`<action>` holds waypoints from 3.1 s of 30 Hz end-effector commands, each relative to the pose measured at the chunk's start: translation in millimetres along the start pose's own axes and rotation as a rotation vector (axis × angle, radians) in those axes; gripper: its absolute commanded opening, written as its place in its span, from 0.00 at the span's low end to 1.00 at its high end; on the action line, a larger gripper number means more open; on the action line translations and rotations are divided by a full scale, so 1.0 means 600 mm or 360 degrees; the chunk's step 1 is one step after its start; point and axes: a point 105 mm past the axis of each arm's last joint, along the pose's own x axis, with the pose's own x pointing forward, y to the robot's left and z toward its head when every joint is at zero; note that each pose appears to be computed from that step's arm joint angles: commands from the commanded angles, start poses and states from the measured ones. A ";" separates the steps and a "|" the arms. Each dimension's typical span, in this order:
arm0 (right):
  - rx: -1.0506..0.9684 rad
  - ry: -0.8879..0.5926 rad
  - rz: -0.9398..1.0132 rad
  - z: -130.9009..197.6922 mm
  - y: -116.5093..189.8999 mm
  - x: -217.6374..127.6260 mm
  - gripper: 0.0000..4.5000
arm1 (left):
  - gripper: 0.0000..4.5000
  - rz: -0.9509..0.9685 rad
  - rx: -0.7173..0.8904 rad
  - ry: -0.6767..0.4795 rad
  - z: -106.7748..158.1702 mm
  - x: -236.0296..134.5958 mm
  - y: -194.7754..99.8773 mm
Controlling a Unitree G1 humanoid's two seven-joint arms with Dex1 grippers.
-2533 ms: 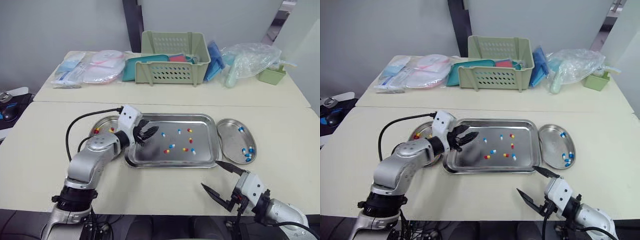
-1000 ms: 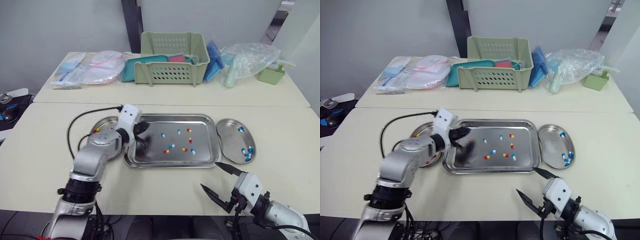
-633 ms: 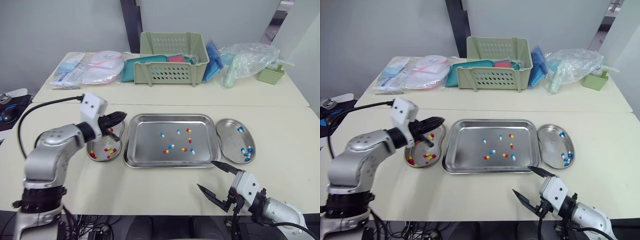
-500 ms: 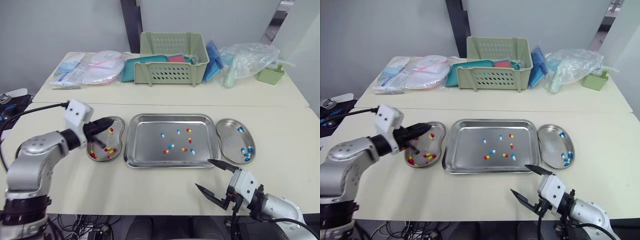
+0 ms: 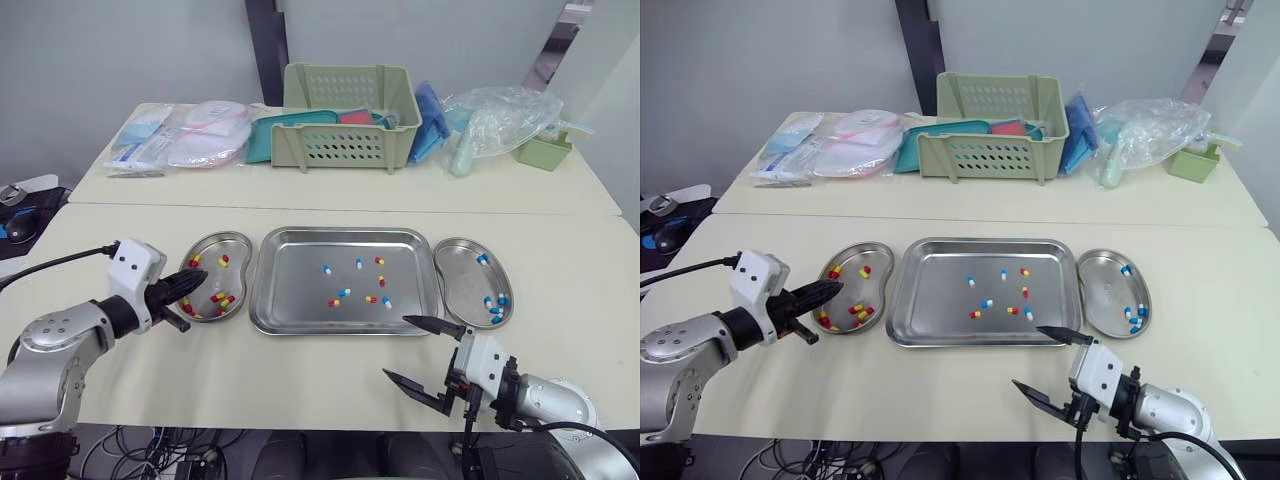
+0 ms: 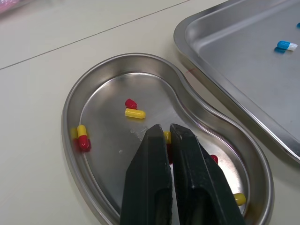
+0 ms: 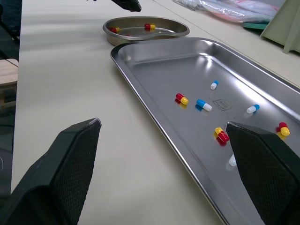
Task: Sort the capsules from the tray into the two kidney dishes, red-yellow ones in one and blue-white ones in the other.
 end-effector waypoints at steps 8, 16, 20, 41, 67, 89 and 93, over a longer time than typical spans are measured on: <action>-0.0023 -0.0077 0.0053 0.016 -0.003 0.015 1.00 | 0.00 0.0101 0.0064 -0.0086 0.012 -0.012 0.026; -0.0031 -0.0085 0.0066 0.018 -0.003 0.019 1.00 | 0.16 0.0095 0.0067 -0.0161 0.027 -0.020 0.031; -0.0027 -0.0080 0.0067 0.017 -0.002 0.018 1.00 | 0.47 0.0113 0.0097 -0.0201 0.037 -0.023 0.033; -0.0041 -0.0075 0.0017 0.019 -0.010 0.013 1.00 | 0.81 0.0217 0.0177 -0.0380 0.076 -0.077 0.039; 0.0011 0.0687 -0.0577 -0.025 -0.198 -0.297 1.00 | 1.00 0.0546 -0.0137 0.0160 -0.142 -0.233 0.067; -0.0050 0.0734 -0.0473 -0.035 -0.194 -0.289 1.00 | 1.00 0.0427 -0.0106 0.0129 -0.135 -0.214 0.025; -0.0093 0.0751 -0.0342 -0.025 -0.172 -0.284 1.00 | 1.00 0.0381 -0.0094 0.0125 -0.133 -0.208 0.016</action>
